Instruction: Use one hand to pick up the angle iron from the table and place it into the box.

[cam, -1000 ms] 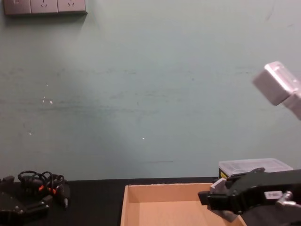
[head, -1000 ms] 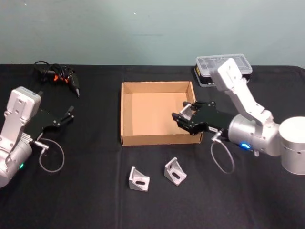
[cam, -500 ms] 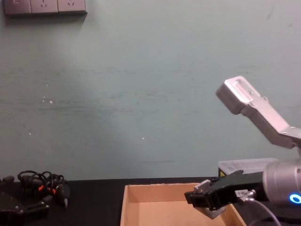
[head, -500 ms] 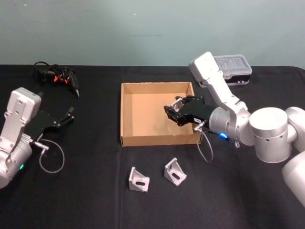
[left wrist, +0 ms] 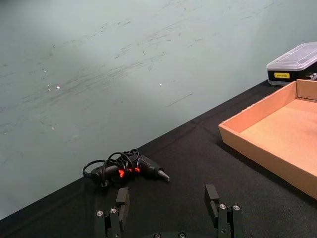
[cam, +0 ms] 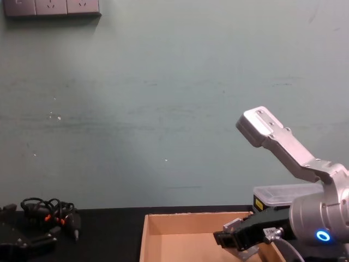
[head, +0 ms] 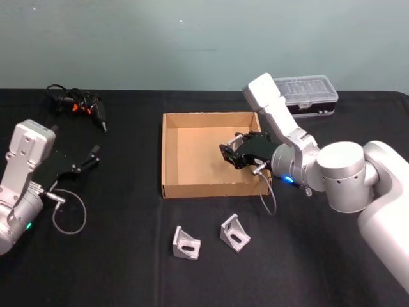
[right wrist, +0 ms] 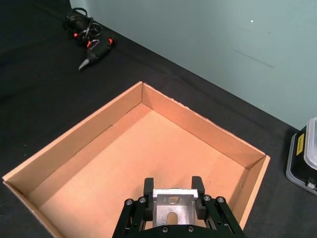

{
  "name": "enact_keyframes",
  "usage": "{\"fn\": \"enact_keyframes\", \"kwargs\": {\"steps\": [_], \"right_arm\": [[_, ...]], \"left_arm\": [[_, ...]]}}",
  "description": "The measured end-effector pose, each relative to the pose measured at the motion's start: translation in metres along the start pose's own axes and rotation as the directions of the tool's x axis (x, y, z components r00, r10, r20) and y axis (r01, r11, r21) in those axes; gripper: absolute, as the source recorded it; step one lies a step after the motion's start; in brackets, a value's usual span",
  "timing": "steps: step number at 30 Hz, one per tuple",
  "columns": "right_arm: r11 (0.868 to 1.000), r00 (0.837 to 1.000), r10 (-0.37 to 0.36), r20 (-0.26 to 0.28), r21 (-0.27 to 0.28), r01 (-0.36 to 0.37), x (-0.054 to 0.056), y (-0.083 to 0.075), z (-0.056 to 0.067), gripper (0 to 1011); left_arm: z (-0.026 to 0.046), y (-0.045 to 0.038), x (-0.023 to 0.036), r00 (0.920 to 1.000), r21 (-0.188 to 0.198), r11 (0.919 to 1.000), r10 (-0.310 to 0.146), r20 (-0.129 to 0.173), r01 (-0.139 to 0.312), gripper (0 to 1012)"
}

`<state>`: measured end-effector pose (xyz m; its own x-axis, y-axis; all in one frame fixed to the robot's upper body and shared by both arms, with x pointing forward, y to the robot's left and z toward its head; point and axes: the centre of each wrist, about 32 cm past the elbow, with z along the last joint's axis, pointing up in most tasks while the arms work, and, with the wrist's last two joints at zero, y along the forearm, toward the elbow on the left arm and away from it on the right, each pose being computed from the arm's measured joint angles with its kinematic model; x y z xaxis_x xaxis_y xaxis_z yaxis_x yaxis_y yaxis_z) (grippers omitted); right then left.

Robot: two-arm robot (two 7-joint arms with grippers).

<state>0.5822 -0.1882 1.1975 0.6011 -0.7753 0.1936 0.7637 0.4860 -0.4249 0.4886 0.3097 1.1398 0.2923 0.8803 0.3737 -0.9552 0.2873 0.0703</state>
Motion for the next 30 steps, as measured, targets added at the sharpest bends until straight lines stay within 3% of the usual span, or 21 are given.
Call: {"fn": "enact_keyframes", "kwargs": {"steps": [11, 19, 23, 30], "right_arm": [[1.0, 1.0, -0.004, 0.019, -0.025, 0.005, -0.002, 0.008, 0.001, 469], [1.0, 1.0, -0.017, 0.019, -0.019, 0.018, -0.001, 0.008, 0.001, 692], [1.0, 0.999, -0.031, 0.011, -0.003, 0.031, 0.0, 0.006, 0.001, 851], [0.998, 0.998, -0.055, -0.009, 0.028, 0.055, 0.002, -0.003, -0.001, 1003]], "left_arm": [[0.0, 0.0, 0.0, 1.0, 0.0, 1.0, 0.0, 0.0, 0.0, 1000], [0.0, 0.0, 0.0, 1.0, 0.0, 1.0, 0.0, 0.0, 0.0, 1000], [0.0, 0.0, 0.0, 1.0, 0.0, 1.0, 0.0, 0.0, 0.0, 1000], [0.0, 0.0, 0.0, 1.0, 0.0, 1.0, 0.0, 0.0, 0.0, 1000]]}}
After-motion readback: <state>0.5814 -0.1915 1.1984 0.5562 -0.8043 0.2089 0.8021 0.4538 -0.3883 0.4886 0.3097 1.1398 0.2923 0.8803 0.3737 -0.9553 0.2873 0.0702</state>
